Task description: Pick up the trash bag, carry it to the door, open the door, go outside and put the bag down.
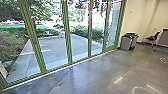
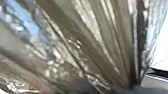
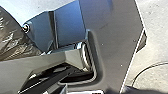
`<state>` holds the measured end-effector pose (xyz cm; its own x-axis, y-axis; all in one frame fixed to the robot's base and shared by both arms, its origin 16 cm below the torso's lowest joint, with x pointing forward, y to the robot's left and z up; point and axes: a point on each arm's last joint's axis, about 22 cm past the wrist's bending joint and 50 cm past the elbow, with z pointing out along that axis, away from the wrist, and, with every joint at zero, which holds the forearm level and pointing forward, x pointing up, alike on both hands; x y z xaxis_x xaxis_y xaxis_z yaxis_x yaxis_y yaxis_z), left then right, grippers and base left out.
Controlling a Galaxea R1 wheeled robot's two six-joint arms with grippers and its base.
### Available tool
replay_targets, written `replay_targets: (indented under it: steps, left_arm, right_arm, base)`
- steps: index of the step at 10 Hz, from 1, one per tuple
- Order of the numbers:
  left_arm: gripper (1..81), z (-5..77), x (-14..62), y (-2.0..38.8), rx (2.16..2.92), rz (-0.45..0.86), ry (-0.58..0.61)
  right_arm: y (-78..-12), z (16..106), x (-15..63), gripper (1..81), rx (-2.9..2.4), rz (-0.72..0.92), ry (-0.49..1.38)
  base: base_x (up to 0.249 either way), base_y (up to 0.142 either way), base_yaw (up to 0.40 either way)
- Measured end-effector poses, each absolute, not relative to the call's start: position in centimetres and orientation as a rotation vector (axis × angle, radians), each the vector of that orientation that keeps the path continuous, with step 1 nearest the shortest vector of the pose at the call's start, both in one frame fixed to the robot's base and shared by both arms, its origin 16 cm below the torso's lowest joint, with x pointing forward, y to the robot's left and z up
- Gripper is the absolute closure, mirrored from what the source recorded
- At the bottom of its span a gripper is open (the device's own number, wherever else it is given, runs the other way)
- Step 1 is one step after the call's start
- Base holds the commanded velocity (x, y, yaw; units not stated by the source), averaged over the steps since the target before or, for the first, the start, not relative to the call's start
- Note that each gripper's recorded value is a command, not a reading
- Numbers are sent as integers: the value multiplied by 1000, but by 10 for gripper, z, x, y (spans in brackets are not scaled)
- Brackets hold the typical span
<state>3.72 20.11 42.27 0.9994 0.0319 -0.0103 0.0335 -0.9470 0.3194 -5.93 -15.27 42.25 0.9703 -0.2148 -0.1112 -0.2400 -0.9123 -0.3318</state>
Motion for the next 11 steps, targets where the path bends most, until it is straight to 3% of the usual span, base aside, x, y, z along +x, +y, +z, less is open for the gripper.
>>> replay_targets:
  steps: [2,11]
  left_arm:
    - [811,423,37,201,2816,-8,48]
    - [811,423,37,201,2816,-7,47]
  right_arm:
    - [-150,423,-56,10,-2766,98,326]
    - [-150,423,-58,10,-2768,100,327]
  base:
    - [102,0,0]
    - [115,-63,0]
